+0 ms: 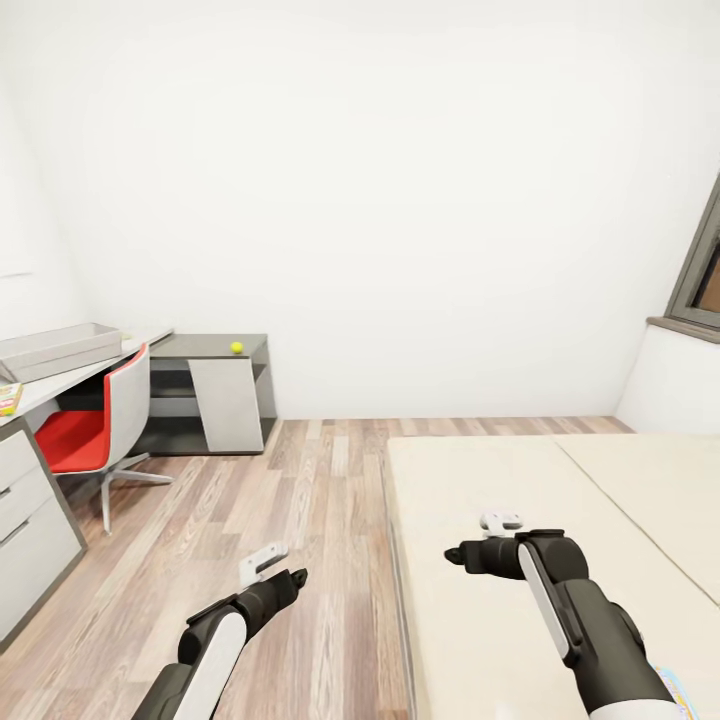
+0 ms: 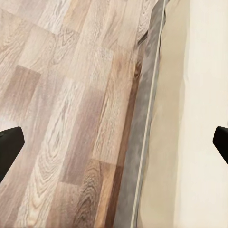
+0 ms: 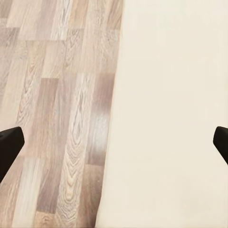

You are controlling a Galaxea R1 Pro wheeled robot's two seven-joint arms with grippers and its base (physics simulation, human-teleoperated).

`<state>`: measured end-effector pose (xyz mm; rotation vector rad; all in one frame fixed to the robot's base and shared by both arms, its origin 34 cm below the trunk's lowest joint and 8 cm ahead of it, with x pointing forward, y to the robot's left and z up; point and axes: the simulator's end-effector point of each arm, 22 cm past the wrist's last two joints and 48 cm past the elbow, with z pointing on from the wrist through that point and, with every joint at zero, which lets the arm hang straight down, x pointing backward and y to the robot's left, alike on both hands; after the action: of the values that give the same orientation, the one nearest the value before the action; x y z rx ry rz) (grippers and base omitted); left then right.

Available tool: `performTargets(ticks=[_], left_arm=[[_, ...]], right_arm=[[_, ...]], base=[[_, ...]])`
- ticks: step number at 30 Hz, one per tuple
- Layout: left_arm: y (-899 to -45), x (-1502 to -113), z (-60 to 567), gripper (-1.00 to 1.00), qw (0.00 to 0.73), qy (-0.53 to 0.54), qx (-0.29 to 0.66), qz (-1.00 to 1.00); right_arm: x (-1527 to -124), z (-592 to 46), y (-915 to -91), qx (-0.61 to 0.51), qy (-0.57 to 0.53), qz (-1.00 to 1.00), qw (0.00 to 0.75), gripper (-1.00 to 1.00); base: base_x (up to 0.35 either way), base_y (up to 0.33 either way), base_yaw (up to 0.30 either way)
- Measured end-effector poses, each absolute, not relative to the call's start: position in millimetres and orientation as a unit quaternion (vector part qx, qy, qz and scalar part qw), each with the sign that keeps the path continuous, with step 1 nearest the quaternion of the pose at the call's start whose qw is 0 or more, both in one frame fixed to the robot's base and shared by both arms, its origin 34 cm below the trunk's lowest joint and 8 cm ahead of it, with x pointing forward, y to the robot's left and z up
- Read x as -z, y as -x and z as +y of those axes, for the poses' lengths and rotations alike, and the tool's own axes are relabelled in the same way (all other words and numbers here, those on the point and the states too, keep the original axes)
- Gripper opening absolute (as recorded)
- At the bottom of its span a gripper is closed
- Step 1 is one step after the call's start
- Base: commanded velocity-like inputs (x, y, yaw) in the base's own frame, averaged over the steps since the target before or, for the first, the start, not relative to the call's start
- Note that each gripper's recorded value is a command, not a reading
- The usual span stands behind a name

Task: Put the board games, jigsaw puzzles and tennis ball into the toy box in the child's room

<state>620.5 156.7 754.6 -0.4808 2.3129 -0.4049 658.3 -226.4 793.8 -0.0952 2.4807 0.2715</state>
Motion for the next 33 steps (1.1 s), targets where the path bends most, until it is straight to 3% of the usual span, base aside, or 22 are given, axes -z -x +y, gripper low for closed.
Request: performTargets(ticks=[33], left_arm=[[-620.4, -754.5, 156.4, 1.00, 0.364, 0.186, 0.157, 0.899]], right_arm=[[-794.9, -225.9, -658.2, -0.107, 0.039, 0.941, 0.318, 1.00]], base=[[0.000, -0.232, 0.000]])
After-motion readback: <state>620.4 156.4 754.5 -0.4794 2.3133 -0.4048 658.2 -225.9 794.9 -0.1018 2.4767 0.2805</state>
